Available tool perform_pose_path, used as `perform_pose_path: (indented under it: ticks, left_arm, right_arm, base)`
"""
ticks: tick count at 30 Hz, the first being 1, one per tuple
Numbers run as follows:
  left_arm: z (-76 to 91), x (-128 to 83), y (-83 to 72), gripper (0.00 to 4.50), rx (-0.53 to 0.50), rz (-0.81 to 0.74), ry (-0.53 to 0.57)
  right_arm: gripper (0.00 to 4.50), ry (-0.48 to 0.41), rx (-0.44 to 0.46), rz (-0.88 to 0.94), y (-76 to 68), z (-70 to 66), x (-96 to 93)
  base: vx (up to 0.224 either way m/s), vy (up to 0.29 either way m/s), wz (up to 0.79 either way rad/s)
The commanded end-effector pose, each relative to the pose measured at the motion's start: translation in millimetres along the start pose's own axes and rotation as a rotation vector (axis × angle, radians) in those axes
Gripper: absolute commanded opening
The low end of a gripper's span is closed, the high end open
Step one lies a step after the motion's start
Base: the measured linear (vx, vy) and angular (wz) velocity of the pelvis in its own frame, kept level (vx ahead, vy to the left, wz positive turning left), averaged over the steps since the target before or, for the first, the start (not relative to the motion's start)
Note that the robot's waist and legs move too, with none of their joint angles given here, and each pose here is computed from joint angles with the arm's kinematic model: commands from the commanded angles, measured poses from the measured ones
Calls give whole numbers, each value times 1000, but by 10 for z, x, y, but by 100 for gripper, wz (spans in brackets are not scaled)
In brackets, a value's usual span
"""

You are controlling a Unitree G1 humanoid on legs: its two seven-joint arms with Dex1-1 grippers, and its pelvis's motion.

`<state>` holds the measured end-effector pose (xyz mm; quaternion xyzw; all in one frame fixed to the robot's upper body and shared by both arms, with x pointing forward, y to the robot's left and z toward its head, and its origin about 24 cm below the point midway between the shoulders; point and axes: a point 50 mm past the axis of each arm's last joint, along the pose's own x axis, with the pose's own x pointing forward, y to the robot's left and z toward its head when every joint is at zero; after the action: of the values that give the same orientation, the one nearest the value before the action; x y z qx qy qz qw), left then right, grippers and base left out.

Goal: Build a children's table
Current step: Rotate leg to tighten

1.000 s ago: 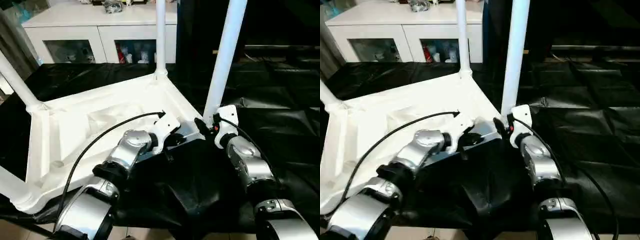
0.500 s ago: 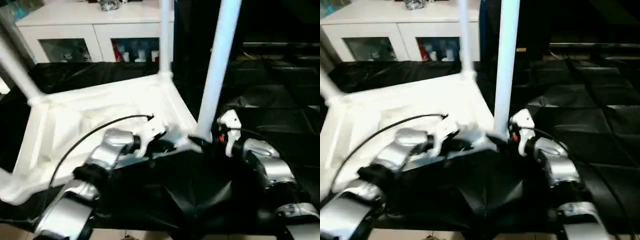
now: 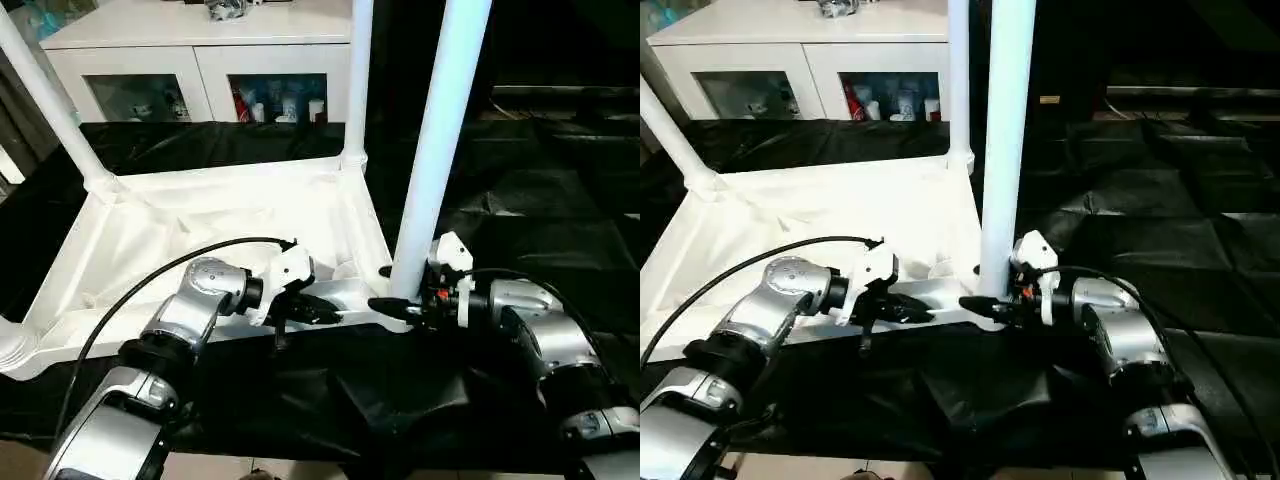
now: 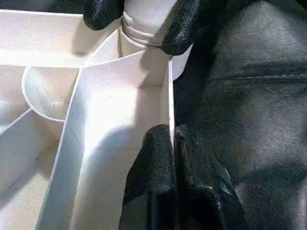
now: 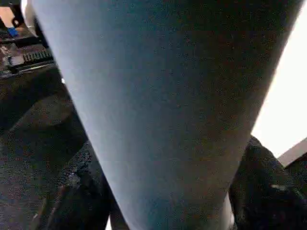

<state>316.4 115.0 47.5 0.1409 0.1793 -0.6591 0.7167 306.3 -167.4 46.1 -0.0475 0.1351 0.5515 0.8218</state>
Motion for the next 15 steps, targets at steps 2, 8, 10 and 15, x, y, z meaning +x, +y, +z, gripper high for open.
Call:
perform_pose_path:
  ticks: [2, 8, 10, 15]
  left_arm:
    - [58, 45, 73, 0, 10, 81, -2]
    - [199, 283, 277, 0, -50, 382, -37]
    - [235, 351, 301, 0, -69, 434, -45]
    - [385, 547, 338, 0, -91, 536, -78]
  right_arm:
    - [264, -9, 33, -84, -9, -38, 13]
    - [261, -7, 122, -402, -52, -211, 259]
    - [261, -18, 163, -470, -49, -227, 345]
    - [261, -62, 236, -611, -20, -139, 681]
  base:
    - [0, 0, 0]
    - [0, 0, 0]
    - [0, 0, 0]
    - [0, 0, 0]
